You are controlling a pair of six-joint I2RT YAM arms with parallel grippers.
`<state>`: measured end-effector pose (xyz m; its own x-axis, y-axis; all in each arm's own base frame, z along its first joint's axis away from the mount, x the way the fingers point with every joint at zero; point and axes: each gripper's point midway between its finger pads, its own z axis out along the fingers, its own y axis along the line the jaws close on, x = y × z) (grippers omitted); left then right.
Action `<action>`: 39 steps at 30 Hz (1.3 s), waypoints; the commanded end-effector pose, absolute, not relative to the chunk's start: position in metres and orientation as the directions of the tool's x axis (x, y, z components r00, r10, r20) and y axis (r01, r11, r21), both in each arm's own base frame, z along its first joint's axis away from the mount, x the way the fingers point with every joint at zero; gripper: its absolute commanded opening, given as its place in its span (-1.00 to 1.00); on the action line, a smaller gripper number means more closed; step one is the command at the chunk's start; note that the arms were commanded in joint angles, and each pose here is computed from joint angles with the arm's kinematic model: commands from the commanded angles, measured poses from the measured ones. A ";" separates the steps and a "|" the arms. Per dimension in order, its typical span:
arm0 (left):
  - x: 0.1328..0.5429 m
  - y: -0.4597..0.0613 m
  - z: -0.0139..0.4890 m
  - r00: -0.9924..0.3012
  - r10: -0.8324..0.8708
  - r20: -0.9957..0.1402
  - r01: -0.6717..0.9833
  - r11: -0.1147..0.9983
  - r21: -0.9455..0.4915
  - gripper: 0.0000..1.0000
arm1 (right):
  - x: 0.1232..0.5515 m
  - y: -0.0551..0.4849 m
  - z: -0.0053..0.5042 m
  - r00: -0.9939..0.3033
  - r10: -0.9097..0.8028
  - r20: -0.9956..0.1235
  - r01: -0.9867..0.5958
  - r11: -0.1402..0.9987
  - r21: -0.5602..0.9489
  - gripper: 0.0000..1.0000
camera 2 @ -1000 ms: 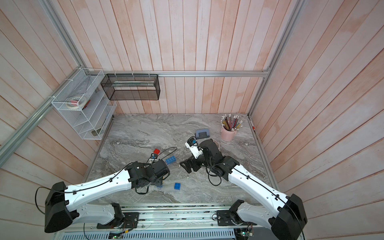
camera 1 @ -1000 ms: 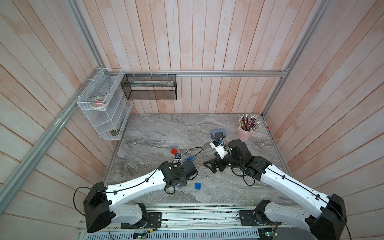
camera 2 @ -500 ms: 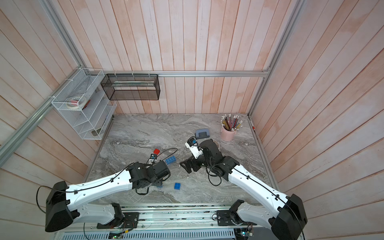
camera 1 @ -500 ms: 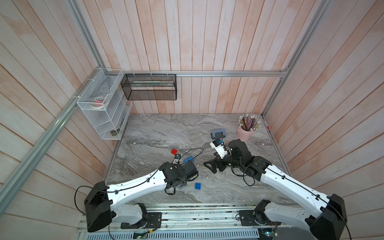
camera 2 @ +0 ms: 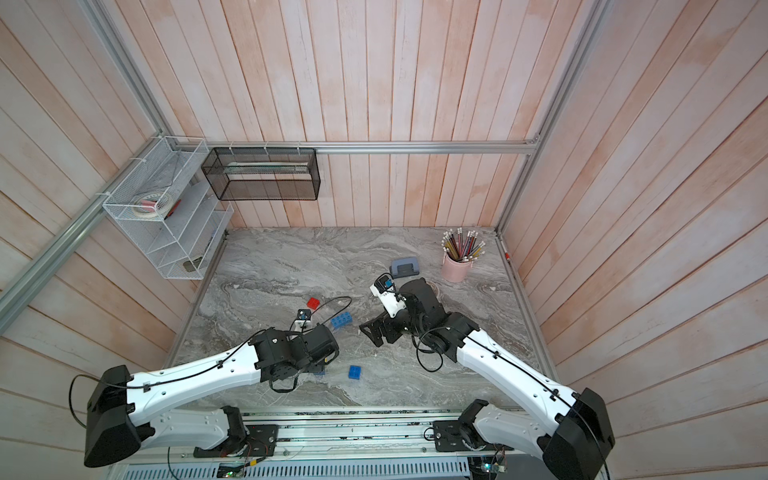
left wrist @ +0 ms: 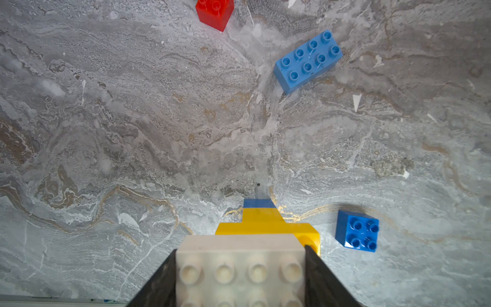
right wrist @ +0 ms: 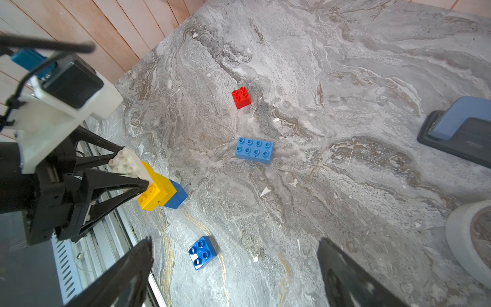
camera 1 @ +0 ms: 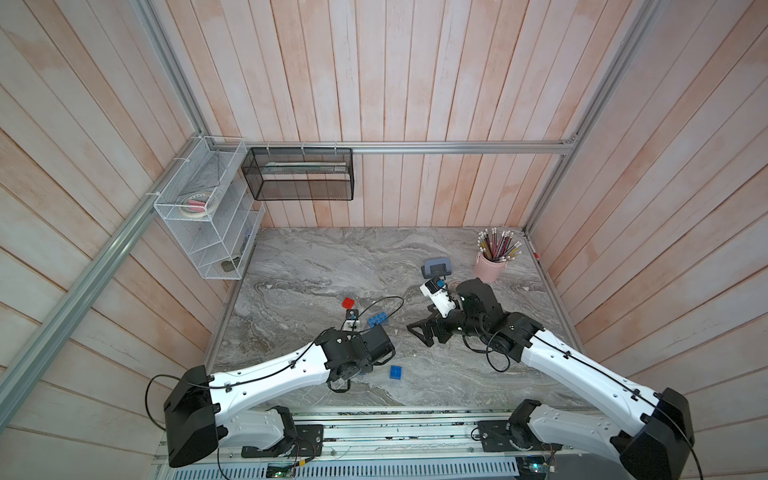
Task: Assemble a spoon with lego
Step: Assemble the lego brick with the lego brick.
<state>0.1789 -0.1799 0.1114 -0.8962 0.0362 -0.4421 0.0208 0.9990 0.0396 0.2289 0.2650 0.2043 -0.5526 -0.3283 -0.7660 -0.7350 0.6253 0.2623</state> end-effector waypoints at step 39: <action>0.145 -0.156 0.087 -0.946 0.114 -0.303 0.091 0.992 0.091 0.44 | 0.221 0.267 0.210 -0.548 -0.315 -0.775 -0.744 0.608 0.278 0.97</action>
<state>0.1748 -0.1798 0.1131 -0.8889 0.0300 -0.4572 0.0449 0.9988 -0.0217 0.2255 0.2656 0.2071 -0.5482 -0.3251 -0.7706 -0.7399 0.6180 0.2657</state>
